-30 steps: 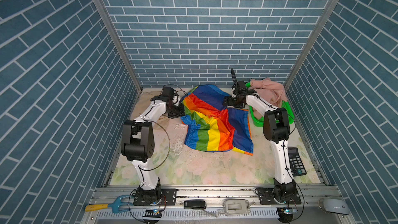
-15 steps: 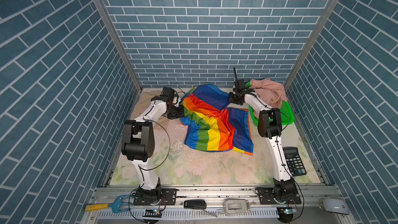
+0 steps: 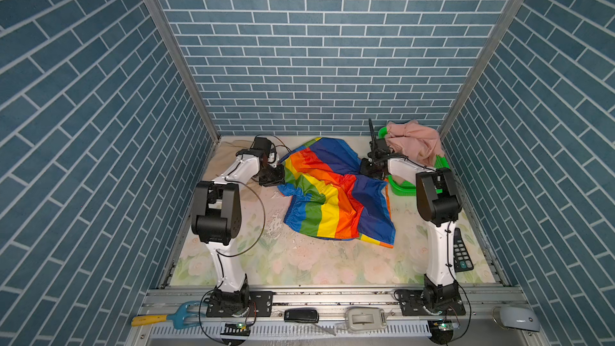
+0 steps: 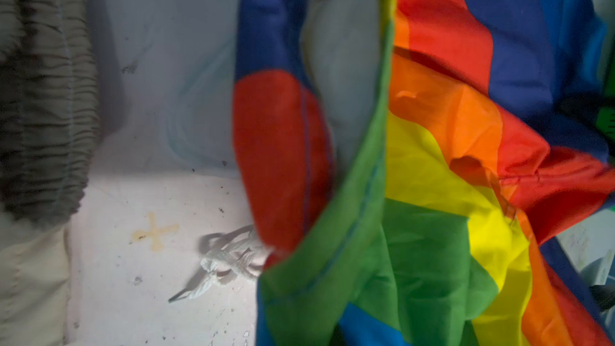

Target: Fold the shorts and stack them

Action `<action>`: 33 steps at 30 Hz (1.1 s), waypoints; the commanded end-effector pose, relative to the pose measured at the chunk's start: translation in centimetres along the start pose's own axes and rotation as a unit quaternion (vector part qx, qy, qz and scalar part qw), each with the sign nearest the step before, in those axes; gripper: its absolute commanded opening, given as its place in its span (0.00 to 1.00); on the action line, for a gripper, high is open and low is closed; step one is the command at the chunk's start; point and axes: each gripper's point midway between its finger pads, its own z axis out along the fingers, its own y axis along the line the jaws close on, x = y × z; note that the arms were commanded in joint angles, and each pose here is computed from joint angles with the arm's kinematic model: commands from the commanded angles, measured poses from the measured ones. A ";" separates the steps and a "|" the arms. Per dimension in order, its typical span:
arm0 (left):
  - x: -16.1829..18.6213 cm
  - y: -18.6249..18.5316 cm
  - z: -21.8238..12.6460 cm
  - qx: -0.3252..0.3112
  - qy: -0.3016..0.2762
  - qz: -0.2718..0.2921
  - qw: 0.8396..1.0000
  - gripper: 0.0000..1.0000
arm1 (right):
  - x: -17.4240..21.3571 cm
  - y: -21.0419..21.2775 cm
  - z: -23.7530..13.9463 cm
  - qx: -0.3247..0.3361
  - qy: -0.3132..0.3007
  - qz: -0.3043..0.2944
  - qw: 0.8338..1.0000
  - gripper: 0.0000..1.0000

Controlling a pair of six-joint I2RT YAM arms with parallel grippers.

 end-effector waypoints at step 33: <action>-10.8 0.0 -3.4 0.130 -0.107 -0.132 0.977 0.89 | 6.8 0.6 -5.0 -0.040 -0.018 -0.021 0.999 0.00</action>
